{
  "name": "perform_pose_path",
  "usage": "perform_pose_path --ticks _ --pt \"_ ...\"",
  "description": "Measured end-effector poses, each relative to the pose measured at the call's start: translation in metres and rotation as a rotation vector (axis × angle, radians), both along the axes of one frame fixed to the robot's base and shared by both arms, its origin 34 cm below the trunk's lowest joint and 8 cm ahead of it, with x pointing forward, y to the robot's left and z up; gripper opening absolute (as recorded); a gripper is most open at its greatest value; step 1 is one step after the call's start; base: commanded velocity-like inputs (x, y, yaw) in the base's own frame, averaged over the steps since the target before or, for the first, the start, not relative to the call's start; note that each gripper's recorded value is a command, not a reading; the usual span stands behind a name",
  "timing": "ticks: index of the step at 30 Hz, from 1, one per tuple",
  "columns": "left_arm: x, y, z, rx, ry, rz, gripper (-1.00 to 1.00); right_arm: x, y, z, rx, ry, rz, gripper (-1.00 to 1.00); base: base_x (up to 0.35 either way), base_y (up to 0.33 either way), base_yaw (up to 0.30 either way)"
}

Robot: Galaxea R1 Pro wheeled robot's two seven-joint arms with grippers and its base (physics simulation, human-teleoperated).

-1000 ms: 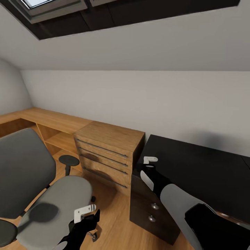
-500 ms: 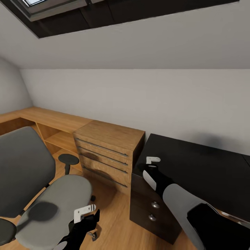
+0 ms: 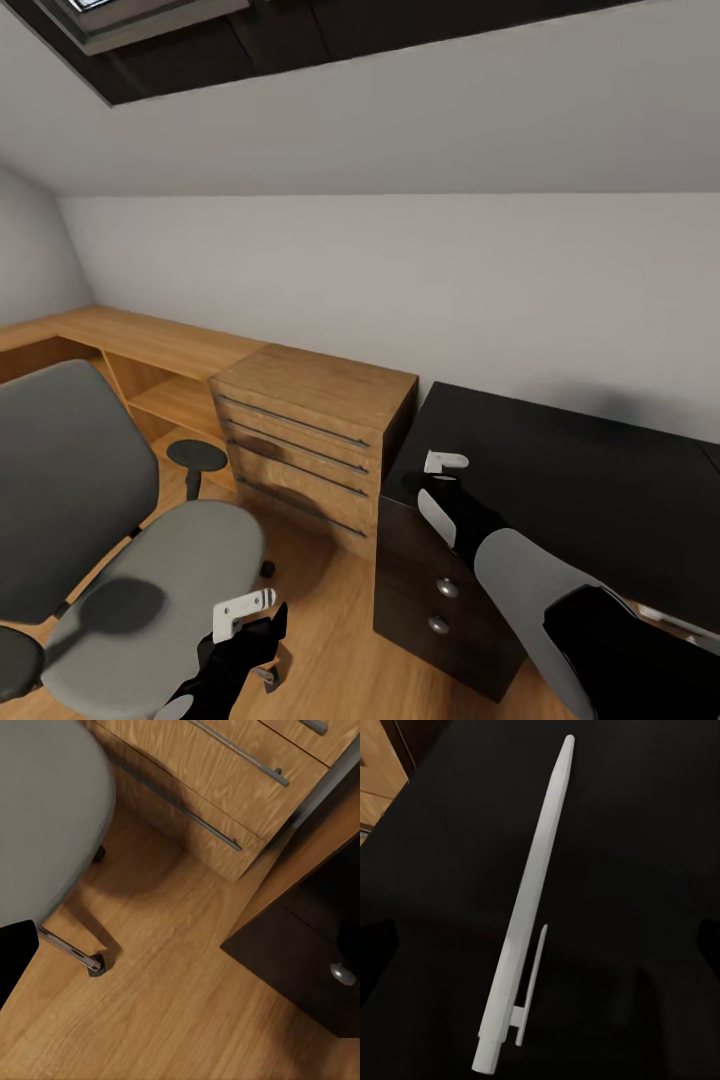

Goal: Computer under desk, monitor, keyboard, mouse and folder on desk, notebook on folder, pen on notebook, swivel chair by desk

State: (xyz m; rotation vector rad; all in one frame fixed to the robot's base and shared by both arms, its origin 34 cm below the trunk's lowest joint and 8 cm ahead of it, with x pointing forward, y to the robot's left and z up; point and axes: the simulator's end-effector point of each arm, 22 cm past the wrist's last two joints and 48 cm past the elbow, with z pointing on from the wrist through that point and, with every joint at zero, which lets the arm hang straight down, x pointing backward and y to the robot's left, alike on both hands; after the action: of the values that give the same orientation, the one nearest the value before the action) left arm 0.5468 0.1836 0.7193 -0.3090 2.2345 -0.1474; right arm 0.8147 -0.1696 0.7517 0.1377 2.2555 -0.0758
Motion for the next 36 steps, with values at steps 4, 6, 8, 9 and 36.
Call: perform_pose_path --ticks 4,6,8,9,36 --pt "0.000 0.000 -0.002 0.000 0.000 0.000 1.00 -0.001 0.000 -0.003 -0.001 0.006 0.001 1.00 0.000 0.000 0.000" --pt "0.000 0.000 -0.002 0.000 0.000 0.000 1.00 -0.001 0.000 -0.003 -0.002 0.007 0.002 1.00 0.000 0.000 0.000" --pt "0.000 0.000 -0.002 0.000 0.000 0.000 1.00 -0.001 0.000 -0.003 -0.002 0.008 0.002 1.00 0.000 0.000 0.000" --pt "0.000 0.000 -0.002 0.000 0.000 0.000 1.00 -0.001 0.000 -0.003 -0.002 0.008 0.002 1.00 0.000 0.000 0.000" --pt "-0.002 -0.001 -0.017 -0.002 0.001 0.000 1.00 -0.003 0.001 -0.017 -0.002 0.009 0.003 1.00 0.000 0.000 0.000"
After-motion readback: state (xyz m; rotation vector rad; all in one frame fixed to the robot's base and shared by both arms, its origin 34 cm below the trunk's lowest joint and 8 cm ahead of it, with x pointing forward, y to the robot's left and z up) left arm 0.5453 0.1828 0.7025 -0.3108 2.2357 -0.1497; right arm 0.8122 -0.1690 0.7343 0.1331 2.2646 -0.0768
